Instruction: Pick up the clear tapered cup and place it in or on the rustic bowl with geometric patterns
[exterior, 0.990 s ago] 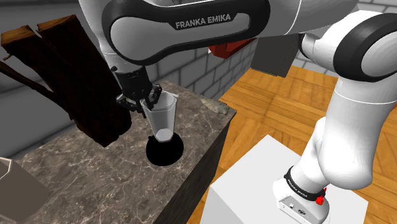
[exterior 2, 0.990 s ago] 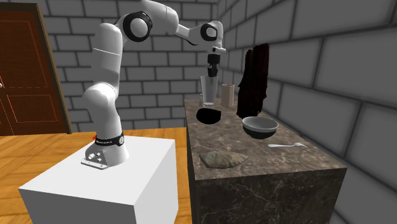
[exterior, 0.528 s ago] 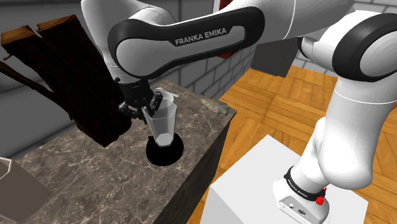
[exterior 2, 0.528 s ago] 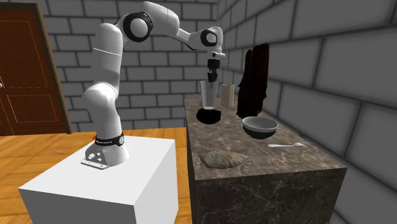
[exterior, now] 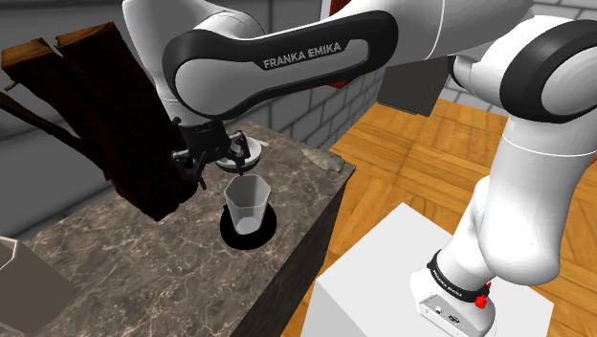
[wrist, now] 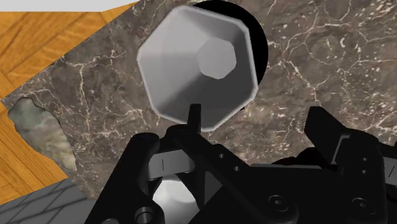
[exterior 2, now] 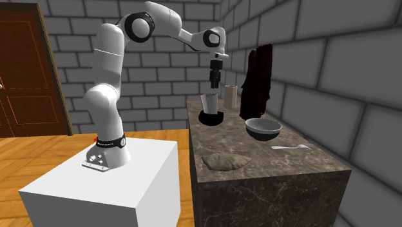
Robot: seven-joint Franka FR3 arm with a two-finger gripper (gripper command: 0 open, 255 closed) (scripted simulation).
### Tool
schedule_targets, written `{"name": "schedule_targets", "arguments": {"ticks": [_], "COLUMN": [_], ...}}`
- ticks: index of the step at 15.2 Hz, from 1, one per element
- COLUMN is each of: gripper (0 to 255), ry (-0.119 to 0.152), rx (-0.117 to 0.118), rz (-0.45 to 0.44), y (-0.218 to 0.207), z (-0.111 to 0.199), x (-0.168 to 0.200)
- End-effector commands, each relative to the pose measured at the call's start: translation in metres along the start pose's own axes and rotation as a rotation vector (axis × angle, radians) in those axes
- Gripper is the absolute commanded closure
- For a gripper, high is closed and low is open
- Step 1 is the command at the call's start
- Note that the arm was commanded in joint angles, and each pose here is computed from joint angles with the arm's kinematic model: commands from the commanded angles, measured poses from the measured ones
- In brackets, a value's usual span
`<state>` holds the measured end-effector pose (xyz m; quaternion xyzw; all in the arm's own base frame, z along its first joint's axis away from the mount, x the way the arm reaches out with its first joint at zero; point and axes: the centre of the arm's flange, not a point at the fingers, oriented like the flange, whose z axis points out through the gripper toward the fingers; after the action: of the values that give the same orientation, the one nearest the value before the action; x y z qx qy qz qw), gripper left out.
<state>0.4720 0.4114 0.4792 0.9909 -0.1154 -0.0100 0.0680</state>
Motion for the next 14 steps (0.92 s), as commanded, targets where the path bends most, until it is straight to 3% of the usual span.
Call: {"name": "schedule_targets", "arguments": {"ticks": [1,3,7,14], "gripper": [0,0,0,0], "ry": [0.0,0.0,0.0,0.0], "rx": [0.0,0.0,0.0,0.0], "rz": [0.0,0.0,0.0,0.0], "y": [0.0,0.0,0.0,0.0], "z": [0.0,0.0,-0.05,-0.05], "x": [0.0,0.0,0.0,0.0]}}
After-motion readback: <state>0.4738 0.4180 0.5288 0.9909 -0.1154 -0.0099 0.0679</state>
